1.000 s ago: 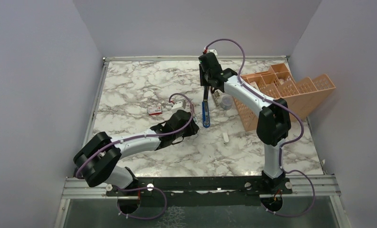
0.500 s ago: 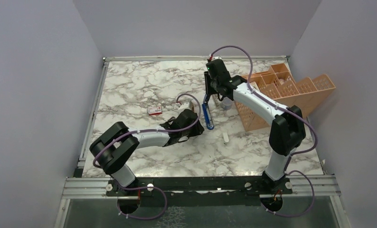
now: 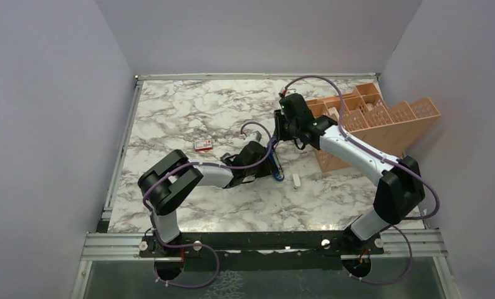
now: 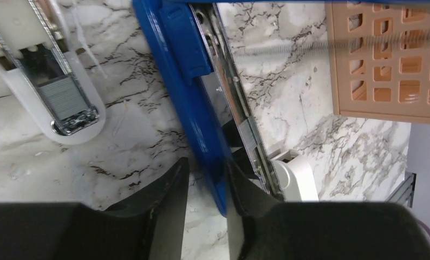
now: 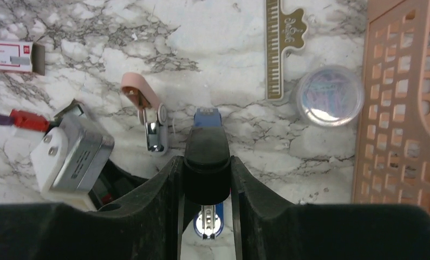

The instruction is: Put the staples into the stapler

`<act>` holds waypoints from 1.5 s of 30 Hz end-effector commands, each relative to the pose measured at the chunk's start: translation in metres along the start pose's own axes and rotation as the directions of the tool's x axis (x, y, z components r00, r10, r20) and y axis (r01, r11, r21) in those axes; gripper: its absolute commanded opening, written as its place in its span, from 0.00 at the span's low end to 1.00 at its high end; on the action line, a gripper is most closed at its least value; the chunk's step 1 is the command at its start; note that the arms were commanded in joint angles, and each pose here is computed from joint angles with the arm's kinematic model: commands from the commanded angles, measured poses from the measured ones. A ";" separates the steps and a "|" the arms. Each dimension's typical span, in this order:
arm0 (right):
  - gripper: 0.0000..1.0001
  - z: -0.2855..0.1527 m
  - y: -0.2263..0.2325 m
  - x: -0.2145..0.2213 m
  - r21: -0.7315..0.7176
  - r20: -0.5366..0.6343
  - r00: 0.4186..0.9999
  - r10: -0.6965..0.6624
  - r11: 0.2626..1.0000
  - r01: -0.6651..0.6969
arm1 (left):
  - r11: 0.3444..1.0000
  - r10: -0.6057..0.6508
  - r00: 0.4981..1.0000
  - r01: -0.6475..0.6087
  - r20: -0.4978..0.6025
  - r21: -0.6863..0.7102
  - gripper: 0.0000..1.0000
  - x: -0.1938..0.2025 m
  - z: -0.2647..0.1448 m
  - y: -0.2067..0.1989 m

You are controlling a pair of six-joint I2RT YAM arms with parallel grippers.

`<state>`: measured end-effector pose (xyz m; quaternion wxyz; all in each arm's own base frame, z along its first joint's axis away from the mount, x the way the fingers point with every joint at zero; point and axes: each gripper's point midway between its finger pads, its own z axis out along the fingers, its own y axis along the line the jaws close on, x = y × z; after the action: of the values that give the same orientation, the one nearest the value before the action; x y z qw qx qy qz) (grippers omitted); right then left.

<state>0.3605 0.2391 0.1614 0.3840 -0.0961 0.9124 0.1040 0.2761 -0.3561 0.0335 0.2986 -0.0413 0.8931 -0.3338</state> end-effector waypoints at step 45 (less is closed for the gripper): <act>0.39 0.000 0.028 0.144 0.029 -0.232 0.972 0.017 1.000 -0.011 | 0.999 -0.031 1.000 0.030 -0.005 -0.033 0.17 0.019 -0.006 0.026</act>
<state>0.2470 0.2389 0.0473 0.2526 -0.1144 0.9588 0.0613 0.2744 -0.3566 0.0271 0.3009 -0.0672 0.8791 -0.3636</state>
